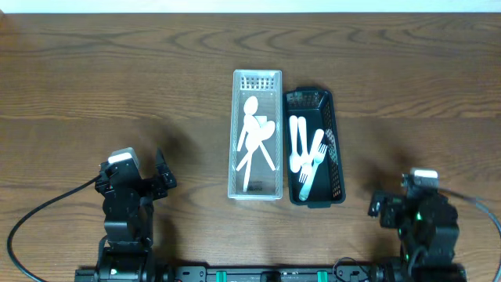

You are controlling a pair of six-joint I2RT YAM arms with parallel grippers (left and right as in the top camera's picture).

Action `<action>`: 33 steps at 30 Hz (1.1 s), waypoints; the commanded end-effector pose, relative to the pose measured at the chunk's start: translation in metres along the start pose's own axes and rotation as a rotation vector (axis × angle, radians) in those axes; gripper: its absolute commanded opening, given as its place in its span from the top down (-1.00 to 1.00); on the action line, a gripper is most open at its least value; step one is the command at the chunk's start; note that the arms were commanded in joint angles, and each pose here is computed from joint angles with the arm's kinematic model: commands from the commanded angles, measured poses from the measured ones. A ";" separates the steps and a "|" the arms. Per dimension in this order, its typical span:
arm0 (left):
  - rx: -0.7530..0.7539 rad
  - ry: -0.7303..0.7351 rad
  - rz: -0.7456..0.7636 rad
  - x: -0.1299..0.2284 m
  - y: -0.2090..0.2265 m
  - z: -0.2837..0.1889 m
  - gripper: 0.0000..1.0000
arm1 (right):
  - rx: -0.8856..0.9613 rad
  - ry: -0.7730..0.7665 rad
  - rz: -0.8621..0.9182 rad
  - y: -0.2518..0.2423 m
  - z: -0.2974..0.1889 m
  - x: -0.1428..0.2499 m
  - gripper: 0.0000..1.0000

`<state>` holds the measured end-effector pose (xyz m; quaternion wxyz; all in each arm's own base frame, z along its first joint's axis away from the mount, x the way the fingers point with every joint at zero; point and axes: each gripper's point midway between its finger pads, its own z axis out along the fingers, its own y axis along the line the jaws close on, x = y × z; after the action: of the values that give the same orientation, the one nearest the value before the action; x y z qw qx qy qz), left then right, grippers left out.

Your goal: Pack container

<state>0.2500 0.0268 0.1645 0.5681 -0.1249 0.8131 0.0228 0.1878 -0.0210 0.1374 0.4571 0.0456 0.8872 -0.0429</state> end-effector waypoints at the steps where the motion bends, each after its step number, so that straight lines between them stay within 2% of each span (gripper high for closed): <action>1: -0.007 -0.016 0.004 -0.005 0.001 -0.002 -0.96 | -0.013 -0.049 -0.009 0.001 -0.012 -0.001 -0.99; 5: -0.007 -0.016 0.004 -0.005 0.001 -0.002 -0.96 | -0.048 -0.104 -0.017 0.007 -0.021 -0.002 -0.99; 11: -0.007 -0.016 0.004 -0.005 0.001 -0.002 -0.96 | -0.105 -0.465 0.009 0.021 -0.019 -0.071 -0.98; 16: -0.007 -0.016 0.004 -0.005 0.001 -0.002 -0.96 | -0.116 -0.683 0.040 0.025 -0.010 -0.095 -0.98; 19: -0.007 -0.016 0.004 -0.005 0.001 -0.002 -0.96 | -0.116 -0.679 0.040 0.026 0.005 -0.084 -0.98; 23: -0.007 -0.016 0.004 -0.005 0.001 -0.002 -0.96 | -0.130 -0.544 0.015 0.032 0.033 -0.048 -0.98; 33: -0.007 -0.016 0.004 -0.005 0.001 -0.002 -0.96 | -0.157 -0.546 0.008 0.037 0.032 -0.049 -0.99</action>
<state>0.2500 0.0268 0.1642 0.5675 -0.1249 0.8135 0.0229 0.2465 0.0055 0.1581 0.6812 0.0090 0.7320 0.0111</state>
